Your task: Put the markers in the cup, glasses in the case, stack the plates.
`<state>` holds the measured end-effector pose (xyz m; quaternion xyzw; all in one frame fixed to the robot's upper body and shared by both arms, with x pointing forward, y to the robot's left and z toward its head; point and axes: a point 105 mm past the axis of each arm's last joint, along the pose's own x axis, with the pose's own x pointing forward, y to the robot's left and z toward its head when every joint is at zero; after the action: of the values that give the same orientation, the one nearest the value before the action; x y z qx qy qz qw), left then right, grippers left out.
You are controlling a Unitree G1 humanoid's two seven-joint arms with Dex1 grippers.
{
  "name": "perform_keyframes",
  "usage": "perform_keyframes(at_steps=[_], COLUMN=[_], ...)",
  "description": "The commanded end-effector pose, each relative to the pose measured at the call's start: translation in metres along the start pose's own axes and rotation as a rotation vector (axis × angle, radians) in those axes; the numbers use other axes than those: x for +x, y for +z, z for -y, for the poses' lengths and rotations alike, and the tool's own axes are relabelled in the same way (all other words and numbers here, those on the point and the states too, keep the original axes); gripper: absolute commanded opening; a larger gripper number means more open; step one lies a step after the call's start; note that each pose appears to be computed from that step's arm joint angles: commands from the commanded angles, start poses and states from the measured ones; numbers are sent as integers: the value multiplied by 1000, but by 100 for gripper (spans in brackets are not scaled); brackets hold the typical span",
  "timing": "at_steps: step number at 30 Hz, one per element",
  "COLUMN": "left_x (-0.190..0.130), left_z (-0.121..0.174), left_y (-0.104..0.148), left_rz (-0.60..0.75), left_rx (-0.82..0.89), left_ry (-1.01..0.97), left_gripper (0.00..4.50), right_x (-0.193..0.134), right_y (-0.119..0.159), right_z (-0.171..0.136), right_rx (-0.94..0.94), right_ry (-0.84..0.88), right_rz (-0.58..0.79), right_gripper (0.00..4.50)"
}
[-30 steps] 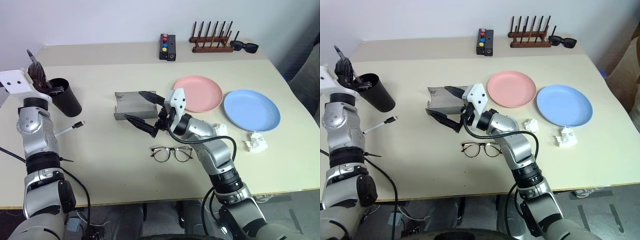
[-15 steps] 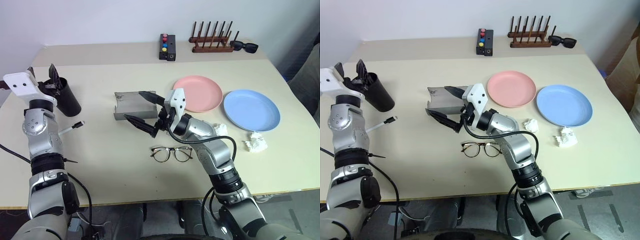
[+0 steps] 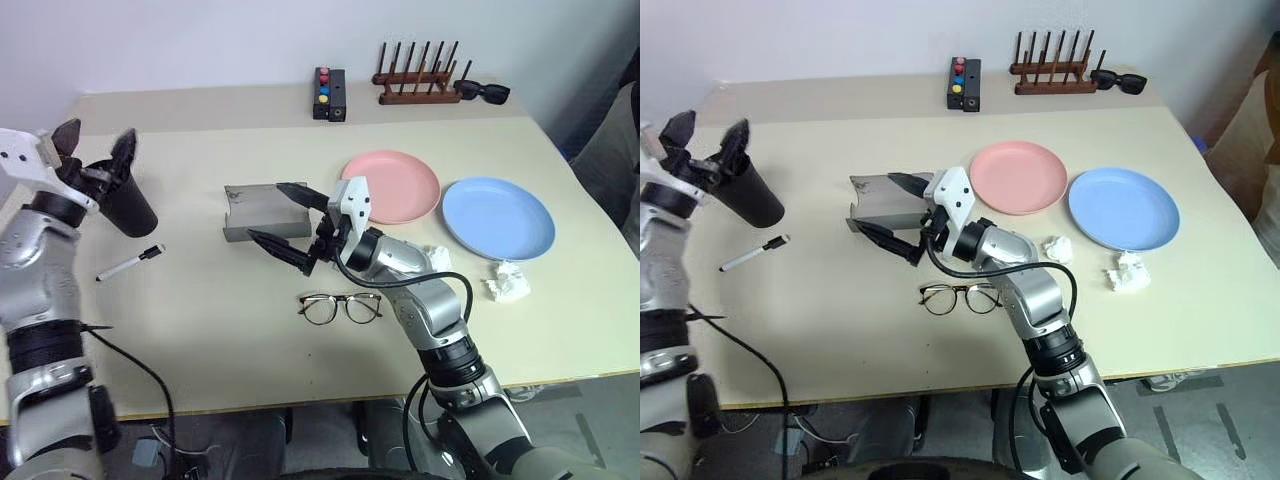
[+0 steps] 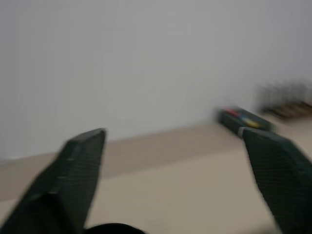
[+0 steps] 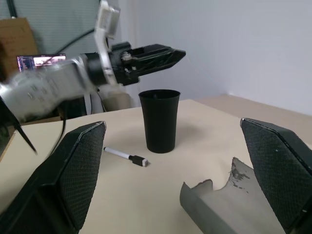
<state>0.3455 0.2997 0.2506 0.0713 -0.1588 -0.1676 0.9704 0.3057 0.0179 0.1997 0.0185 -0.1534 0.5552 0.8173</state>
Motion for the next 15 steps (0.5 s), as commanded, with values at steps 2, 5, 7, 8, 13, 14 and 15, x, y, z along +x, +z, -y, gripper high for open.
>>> perform_keyframes(at_steps=[2,5,7,8,13,14,15], left_x=[-18,-37,-44,-45,-49,-50,-52], left_z=[12,8,6,5,-8,-8,-9], left_y=[-21,-45,-54,-56,-80,-85,-91], left_rz=[-293,-521,-604,-626,-793,-819,-848], left_rx=[55,129,132,129,146,137,131], left_ry=[-207,-272,-298,-301,-299,-312,-330], left_gripper=[448,448,448,448,448,448,448], right_x=[-1,-7,-9,-10,-11,-11,-10], right_y=[22,25,24,23,17,17,17], right_z=[-2,-3,-3,-3,-11,-12,-13], right_rx=[-51,-67,-71,-71,-65,-62,-60], right_ry=[56,101,117,120,151,155,159], right_rz=[48,25,10,5,-19,-18,-18], right_gripper=[450,450,450,450,450,450,450])
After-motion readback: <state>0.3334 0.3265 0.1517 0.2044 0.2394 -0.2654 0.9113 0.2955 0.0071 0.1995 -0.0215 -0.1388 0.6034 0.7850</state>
